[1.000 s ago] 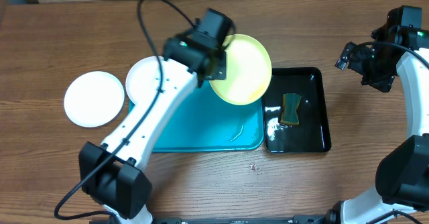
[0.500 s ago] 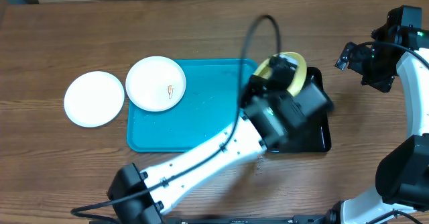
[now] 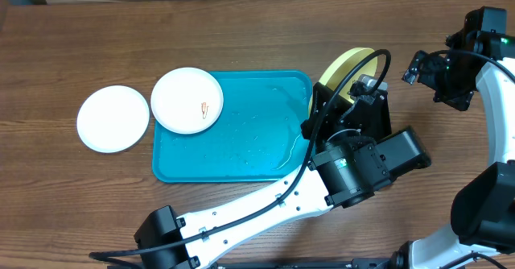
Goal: Clean dirty plates on tray and stack at the side
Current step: 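Lift the yellow plate with the left gripper and carry it left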
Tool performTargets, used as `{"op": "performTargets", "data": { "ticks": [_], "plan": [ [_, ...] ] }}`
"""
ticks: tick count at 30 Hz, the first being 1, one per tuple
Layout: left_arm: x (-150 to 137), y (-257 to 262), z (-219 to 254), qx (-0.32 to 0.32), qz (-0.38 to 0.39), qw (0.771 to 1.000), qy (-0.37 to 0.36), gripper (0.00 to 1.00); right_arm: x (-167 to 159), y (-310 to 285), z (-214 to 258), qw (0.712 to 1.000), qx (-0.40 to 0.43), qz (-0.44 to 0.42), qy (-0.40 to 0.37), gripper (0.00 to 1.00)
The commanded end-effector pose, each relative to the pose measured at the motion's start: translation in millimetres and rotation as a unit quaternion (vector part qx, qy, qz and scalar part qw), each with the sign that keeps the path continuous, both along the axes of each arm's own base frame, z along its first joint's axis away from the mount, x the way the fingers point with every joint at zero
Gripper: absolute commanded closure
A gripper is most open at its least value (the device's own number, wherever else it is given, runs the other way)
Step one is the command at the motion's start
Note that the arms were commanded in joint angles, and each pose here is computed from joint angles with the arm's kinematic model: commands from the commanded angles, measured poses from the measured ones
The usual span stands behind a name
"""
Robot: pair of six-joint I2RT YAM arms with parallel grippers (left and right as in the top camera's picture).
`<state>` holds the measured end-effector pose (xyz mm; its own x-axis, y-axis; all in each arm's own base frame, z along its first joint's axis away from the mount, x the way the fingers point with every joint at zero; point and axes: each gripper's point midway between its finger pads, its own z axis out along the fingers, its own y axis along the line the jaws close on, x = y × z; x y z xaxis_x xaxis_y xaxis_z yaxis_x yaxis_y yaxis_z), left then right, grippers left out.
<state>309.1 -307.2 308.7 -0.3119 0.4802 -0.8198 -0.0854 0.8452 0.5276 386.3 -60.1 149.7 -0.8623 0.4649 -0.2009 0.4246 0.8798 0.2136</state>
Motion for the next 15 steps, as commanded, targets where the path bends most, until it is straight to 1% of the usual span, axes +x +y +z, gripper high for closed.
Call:
{"op": "performTargets", "data": {
  "ticks": [1, 6, 8, 11, 13, 14, 15],
  "plan": [
    [3.9, 1.6, 11.3, -0.017, 0.01, 1.0, -0.015, 0.96, 2.5, -4.8, 8.1, 1.0, -0.006, -0.007, -0.013, 0.0],
    [12.3, 1.7, -0.1, -0.037, 0.002, 0.999, 0.015, 0.96, 2.5, -4.8, 8.1, 1.0, -0.006, -0.007, -0.013, 0.0],
    [17.7, -0.5, -10.6, -0.052, -0.01, 0.998, 0.045, 0.96, 2.5, -4.8, 8.1, 1.0, -0.006, -0.007, -0.013, 0.0],
    [27.2, -4.3, -33.5, -0.084, -0.036, 0.989, 0.113, 0.96, 2.5, -4.8, 8.1, 1.0, -0.006, -0.007, -0.013, 0.0],
    [34.1, -4.5, -51.5, -0.111, -0.054, 0.978, 0.17, 0.96, 2.5, -4.8, 8.1, 1.0, -0.006, -0.007, -0.013, 0.0],
    [40.1, -3.8, -69.1, -0.146, -0.072, 0.959, 0.231, 0.96, 2.5, -4.8, 8.1, 1.0, -0.006, -0.007, -0.013, 0.0],
    [43.9, -1.5, -77.8, -0.172, -0.078, 0.946, 0.264, 0.96, 2.5, -4.8, 8.1, 1.0, -0.006, -0.007, -0.013, 0.0]
  ]
}}
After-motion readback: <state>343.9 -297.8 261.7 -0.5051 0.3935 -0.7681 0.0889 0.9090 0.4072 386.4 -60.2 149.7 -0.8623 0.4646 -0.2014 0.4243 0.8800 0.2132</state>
